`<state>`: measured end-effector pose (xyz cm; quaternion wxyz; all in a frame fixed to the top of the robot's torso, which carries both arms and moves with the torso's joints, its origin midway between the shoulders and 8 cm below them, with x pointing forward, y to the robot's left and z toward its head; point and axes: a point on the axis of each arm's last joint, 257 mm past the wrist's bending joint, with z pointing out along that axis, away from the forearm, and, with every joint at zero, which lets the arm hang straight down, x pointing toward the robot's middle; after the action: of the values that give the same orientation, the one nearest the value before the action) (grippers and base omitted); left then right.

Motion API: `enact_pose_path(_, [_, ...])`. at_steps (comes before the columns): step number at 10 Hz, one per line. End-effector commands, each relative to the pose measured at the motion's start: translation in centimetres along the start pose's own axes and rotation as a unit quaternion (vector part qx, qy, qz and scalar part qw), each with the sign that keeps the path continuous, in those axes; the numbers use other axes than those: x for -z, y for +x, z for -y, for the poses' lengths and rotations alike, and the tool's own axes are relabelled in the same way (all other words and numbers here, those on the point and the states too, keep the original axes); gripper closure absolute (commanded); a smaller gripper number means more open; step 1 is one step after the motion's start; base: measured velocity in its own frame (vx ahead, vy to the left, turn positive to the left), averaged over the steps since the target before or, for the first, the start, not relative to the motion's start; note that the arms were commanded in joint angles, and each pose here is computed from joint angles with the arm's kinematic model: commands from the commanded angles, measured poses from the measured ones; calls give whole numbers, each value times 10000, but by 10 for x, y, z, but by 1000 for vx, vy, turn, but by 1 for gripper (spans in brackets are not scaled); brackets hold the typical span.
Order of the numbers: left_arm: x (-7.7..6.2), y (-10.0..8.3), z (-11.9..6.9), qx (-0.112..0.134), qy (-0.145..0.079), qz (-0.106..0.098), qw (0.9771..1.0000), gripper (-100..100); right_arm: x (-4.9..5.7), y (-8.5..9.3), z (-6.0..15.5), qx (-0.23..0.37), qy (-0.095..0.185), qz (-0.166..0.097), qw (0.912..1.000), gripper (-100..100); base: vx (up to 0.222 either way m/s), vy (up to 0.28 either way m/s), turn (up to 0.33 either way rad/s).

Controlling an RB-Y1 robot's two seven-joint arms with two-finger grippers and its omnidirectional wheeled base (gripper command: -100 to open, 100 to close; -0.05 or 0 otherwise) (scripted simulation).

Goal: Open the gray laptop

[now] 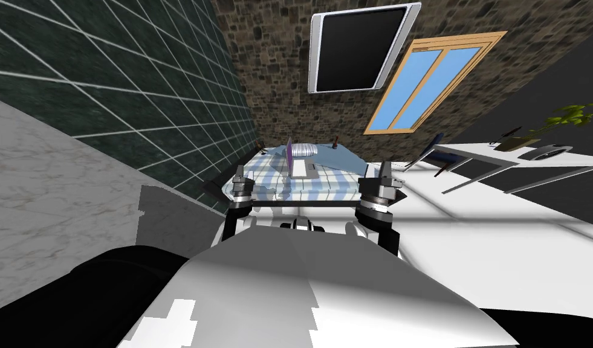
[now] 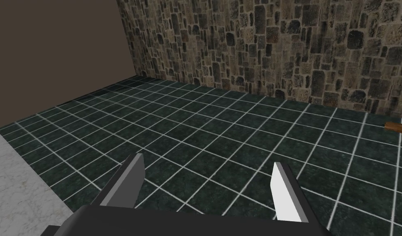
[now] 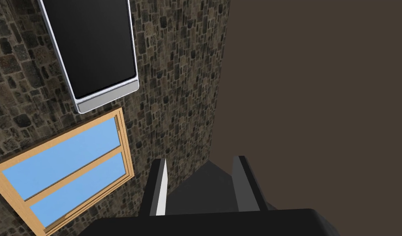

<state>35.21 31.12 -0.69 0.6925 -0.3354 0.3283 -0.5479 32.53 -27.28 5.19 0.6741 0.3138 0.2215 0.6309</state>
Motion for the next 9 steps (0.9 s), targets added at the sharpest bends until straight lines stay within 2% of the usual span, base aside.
enact_pose_path(1, [5,-15,-19,-308,-383,-106,9987,-100,0,0,0,0,1,0,10000,0,21,-61,-161])
enact_pose_path(3, [8,-25,-30,-489,-593,-148,9969,-100,0,0,0,0,1,1,10000,0,28,-66,-135])
enact_pose_path(4, [11,-37,-41,-693,-820,-188,9940,-100,0,0,0,0,1,1,10000,0,41,-71,-245])
enact_pose_path(7, [15,-59,-56,-1036,-1179,-237,9873,-100,0,0,0,0,1,0,10000,0,33,-62,-164])
enact_pose_path(9, [19,-77,-65,-1284,-1427,-260,9810,-100,0,0,0,0,1,0,10000,0,29,-62,-165])
